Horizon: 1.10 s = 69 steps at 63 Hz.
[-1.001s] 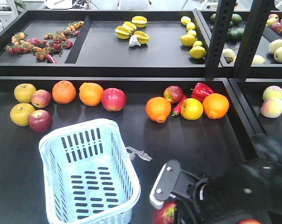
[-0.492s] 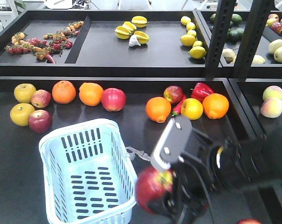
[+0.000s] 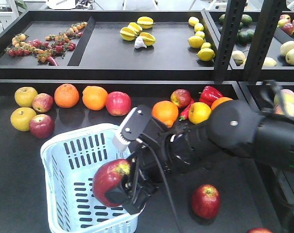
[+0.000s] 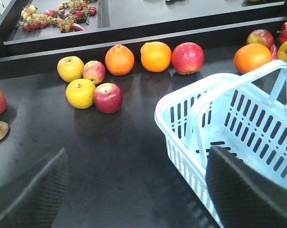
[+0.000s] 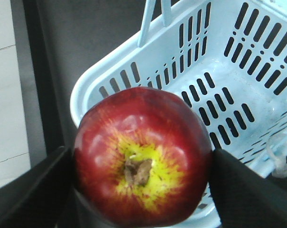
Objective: Pick three apples into basket with both arms
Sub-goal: 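Move the apple over the basket and open the right gripper, then reach the right gripper down to the next red apple and grasp it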
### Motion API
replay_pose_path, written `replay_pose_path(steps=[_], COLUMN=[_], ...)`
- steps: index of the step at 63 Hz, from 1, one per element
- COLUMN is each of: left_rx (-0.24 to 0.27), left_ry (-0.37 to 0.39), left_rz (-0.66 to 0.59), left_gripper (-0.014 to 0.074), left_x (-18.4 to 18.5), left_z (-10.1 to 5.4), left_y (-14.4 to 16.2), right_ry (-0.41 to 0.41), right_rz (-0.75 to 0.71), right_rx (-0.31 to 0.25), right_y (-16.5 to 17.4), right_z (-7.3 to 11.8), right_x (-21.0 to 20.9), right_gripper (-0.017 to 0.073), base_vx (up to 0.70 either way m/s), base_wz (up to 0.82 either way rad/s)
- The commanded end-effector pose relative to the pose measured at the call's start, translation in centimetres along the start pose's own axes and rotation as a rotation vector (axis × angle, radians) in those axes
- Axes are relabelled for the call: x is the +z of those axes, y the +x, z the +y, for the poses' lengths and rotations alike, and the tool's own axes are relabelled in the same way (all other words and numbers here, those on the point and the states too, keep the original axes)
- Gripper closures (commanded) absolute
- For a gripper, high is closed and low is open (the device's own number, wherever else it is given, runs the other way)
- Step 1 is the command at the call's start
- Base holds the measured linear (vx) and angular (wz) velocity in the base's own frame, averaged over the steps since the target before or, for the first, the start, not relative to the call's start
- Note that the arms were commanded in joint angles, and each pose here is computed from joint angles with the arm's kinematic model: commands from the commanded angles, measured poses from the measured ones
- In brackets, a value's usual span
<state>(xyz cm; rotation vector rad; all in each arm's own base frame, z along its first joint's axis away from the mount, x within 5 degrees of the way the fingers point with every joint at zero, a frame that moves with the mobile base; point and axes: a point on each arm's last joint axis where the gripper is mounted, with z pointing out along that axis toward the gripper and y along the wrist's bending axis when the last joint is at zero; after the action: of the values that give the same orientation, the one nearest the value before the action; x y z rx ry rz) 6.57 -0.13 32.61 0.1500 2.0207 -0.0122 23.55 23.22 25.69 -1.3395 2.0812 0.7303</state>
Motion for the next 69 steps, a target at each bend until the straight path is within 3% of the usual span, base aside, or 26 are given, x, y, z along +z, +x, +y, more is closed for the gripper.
replay_pose_path(steps=[1,13,30,42,46,59,69], left_rx=[-0.004,-0.004,-0.004,-0.004,-0.004,-0.004,-0.004], left_ry=[0.011,0.011,0.011,0.011,0.011,0.011,0.011], left_rz=[-0.079,-0.079,-0.079,-0.079,-0.079,-0.079,-0.079], left_gripper=[0.0021,0.0021,0.0021,0.0021,0.0021,0.0021,0.0021], left_x=[-0.3,-0.3,-0.3,-0.3,-0.3,-0.3,-0.3], left_z=[0.0,0.0,0.0,0.0,0.0,0.0,0.0], left_y=[-1.2,-1.2,-1.2,-1.2,-1.2,-1.2,-1.2], right_ry=[0.035,0.054,0.116,0.284,0.352,0.584,0.652], right_rz=[-0.092,-0.093,-0.076,0.072,0.129,0.343,0.363], right_rx=[-0.008,-0.002,0.017,0.005,0.045,0.096,0.174], right_y=[-1.8,-1.7,-1.6,-0.5,0.0,2.0,3.1], right_z=[-0.2,-0.6,-0.9,-1.9,-2.3,-4.0,-6.0], right_x=[-0.8,-0.4,-1.2,-2.6,-3.1,-4.3,-5.6], right_gripper=[0.005,-0.0108,-0.0093,-0.0052,-0.0049,-0.0046,-0.0045], base_vx=[0.0,0.0,0.0,0.0,0.0,0.0,0.0], base_wz=[0.0,0.0,0.0,0.0,0.0,0.0,0.0])
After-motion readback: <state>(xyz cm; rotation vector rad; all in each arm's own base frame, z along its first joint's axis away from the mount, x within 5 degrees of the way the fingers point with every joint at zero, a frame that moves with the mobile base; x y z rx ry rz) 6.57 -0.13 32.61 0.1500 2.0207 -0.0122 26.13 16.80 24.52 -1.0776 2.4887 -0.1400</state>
